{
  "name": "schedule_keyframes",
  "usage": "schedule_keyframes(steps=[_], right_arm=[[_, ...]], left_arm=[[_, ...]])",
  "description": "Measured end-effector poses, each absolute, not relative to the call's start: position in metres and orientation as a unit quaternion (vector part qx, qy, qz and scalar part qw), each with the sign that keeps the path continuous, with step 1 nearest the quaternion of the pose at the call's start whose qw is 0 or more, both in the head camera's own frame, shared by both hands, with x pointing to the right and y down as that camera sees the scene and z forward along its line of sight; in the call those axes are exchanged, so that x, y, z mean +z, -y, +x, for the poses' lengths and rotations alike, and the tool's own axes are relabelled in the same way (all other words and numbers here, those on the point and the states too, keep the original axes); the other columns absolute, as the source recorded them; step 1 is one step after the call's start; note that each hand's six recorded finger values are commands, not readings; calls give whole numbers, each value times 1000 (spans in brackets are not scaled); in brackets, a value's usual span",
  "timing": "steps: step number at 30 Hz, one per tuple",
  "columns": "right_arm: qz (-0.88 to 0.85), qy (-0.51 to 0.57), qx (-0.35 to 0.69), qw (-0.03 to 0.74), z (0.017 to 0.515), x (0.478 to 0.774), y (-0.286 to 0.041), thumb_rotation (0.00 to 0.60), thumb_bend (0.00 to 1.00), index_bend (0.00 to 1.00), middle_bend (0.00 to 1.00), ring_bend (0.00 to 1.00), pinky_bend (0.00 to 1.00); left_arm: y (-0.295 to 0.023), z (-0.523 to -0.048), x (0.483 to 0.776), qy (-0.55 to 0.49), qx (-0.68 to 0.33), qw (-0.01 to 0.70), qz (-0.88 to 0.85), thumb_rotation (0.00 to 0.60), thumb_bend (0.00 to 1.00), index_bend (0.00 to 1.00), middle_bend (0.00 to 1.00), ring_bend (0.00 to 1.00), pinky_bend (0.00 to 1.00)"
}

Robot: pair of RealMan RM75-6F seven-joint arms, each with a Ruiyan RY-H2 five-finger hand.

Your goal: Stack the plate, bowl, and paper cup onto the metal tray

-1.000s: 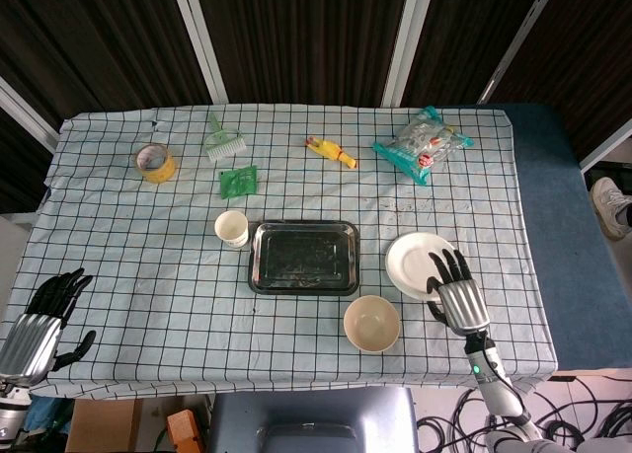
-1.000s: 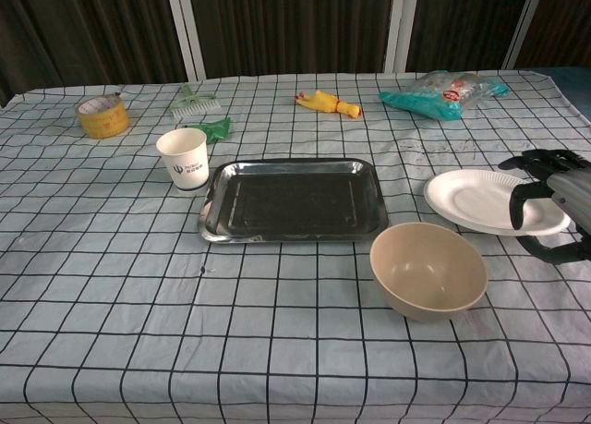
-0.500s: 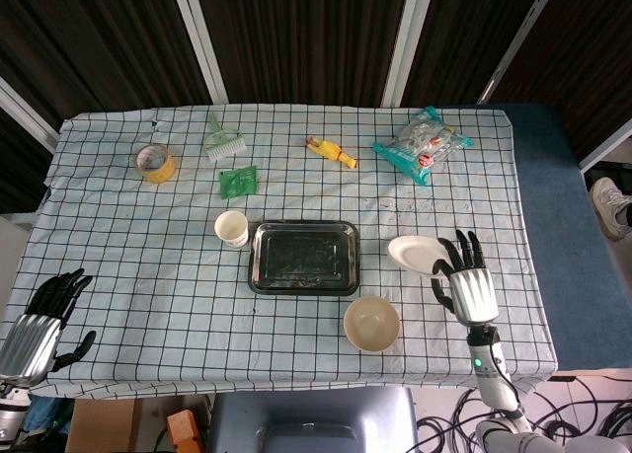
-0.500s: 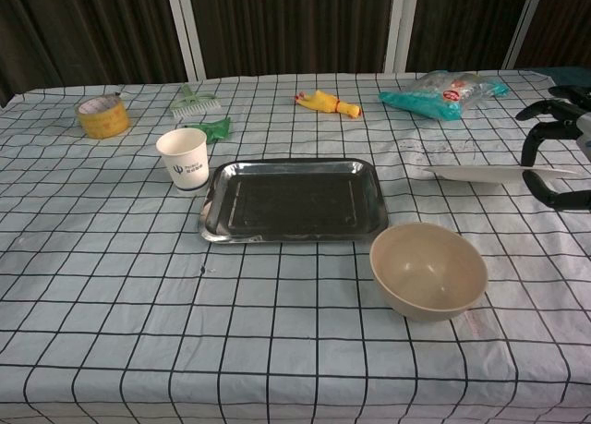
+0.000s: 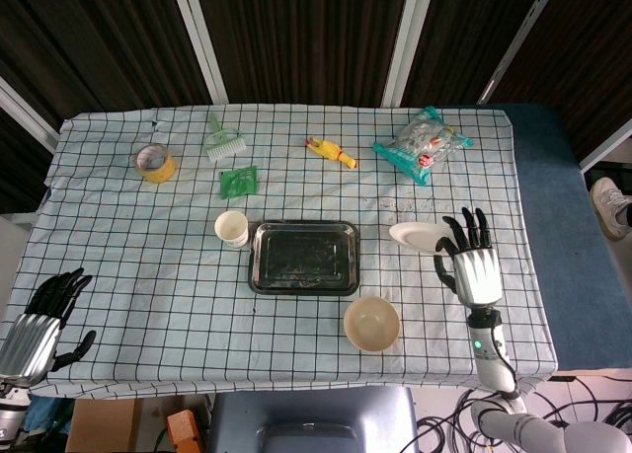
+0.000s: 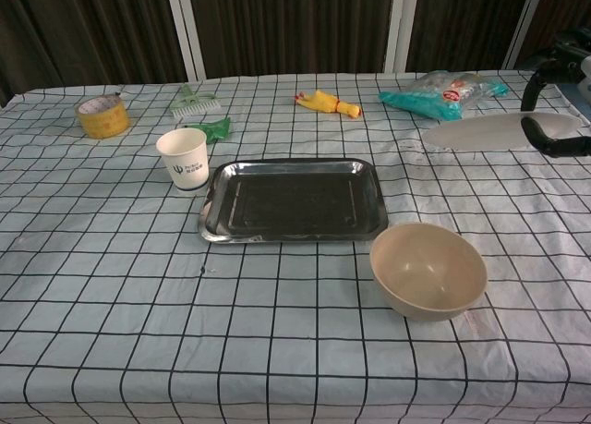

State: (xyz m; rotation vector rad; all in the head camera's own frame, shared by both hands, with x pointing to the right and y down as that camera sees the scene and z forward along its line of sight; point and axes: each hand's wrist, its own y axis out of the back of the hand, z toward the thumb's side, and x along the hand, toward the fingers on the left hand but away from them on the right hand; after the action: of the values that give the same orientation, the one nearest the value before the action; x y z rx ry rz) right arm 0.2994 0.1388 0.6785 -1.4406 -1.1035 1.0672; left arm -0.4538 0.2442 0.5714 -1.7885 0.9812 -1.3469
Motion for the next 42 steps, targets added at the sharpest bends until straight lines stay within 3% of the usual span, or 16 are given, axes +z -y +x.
schedule_keyframes(steps=[6, 18, 42], right_arm=[[-596, 440, 420, 524, 272, 674, -115, 600, 450, 881, 228, 51, 0], [-614, 377, 368, 587, 167, 681, -94, 600, 450, 881, 228, 60, 0], [-633, 288, 330, 639, 77, 715, -128, 600, 443, 870, 227, 60, 0]], left_arm=[[-244, -454, 573, -376, -520, 341, -687, 600, 364, 0, 15, 0, 73], [-243, -455, 574, -376, -522, 338, -687, 600, 363, 0, 16, 0, 73], [-243, -454, 574, -374, -520, 340, -689, 600, 364, 0, 14, 0, 73]])
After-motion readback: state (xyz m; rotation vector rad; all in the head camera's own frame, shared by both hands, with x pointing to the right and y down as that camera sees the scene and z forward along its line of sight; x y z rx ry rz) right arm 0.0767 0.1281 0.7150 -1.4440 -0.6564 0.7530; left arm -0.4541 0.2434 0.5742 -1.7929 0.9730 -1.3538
